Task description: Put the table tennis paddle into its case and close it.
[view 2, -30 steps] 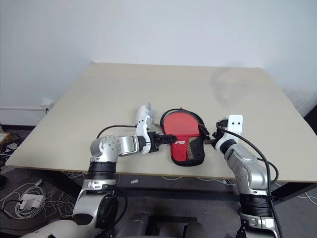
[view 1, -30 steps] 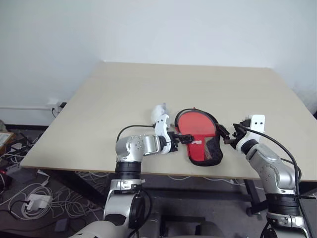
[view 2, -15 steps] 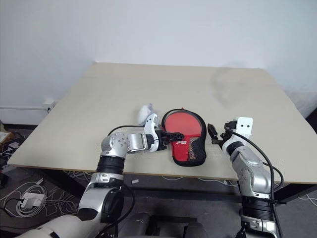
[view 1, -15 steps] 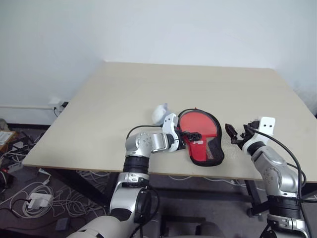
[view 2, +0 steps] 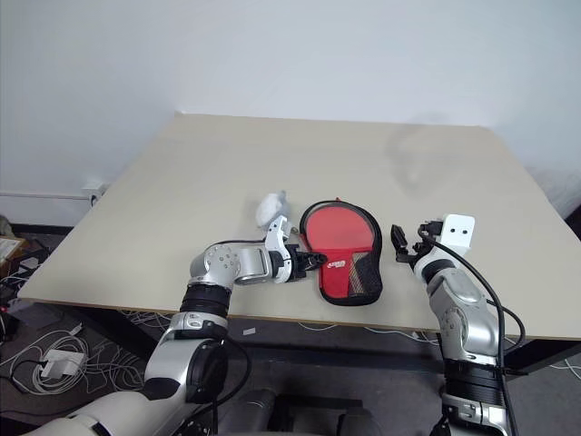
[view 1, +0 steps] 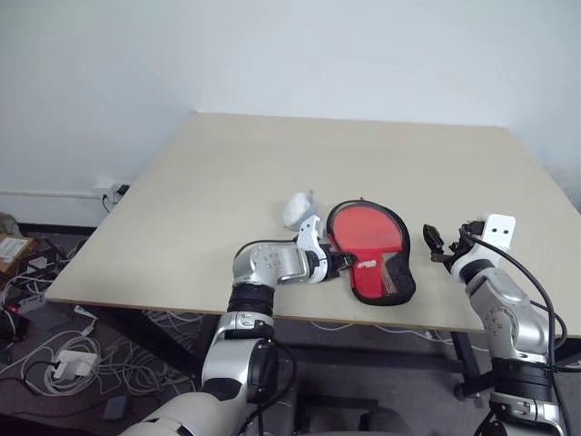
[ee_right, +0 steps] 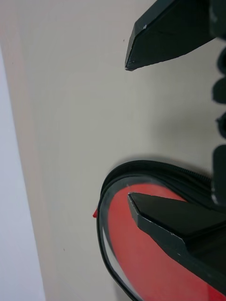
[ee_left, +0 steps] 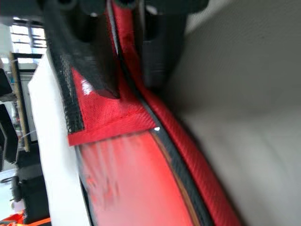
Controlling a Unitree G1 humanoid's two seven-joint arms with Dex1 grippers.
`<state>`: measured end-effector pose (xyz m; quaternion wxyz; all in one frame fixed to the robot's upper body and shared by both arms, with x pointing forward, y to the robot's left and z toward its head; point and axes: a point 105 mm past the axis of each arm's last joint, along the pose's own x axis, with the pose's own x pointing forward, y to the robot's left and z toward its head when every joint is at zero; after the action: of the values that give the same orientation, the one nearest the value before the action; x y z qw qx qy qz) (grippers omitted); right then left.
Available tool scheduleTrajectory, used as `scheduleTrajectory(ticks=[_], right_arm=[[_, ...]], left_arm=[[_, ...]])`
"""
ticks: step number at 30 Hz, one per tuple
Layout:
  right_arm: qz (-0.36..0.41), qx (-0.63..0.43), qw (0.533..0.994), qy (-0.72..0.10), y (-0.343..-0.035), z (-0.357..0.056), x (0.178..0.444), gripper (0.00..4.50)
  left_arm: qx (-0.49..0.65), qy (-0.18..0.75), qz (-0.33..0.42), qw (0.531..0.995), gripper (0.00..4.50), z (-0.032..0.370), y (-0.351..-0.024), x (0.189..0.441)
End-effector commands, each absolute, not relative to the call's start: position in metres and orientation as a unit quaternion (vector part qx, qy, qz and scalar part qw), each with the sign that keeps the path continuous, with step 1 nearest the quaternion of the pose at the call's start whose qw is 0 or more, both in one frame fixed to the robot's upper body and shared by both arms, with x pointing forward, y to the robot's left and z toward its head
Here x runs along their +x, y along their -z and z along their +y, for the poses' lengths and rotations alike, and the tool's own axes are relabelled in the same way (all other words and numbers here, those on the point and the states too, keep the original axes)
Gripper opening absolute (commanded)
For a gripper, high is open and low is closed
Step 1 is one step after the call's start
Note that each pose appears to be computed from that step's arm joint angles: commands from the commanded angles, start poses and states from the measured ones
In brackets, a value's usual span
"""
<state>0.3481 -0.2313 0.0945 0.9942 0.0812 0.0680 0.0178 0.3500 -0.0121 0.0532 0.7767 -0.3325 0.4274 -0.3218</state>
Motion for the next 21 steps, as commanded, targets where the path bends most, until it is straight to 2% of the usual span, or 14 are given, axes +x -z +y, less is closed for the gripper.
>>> scheduleTrajectory(ticks=[1,5,11,21], right_arm=[[0.03,0.082,0.996,-0.009,-0.112,-0.236,0.351,4.5],[0.02,0.089,0.996,-0.005,-0.116,-0.236,0.352,4.5],[-0.015,0.122,0.991,-0.044,-0.137,-0.225,0.349,4.5],[-0.026,0.119,0.991,-0.049,-0.149,-0.226,0.349,4.5]], left_arm=[[-0.343,0.368,0.429,0.751,0.1,-0.045,-0.068,0.342],[-0.355,0.379,0.429,0.739,0.1,-0.047,-0.071,0.34],[-0.365,0.393,0.443,0.718,0.1,-0.046,-0.076,0.333],[-0.31,0.421,0.512,0.681,0.1,-0.031,-0.076,0.292]])
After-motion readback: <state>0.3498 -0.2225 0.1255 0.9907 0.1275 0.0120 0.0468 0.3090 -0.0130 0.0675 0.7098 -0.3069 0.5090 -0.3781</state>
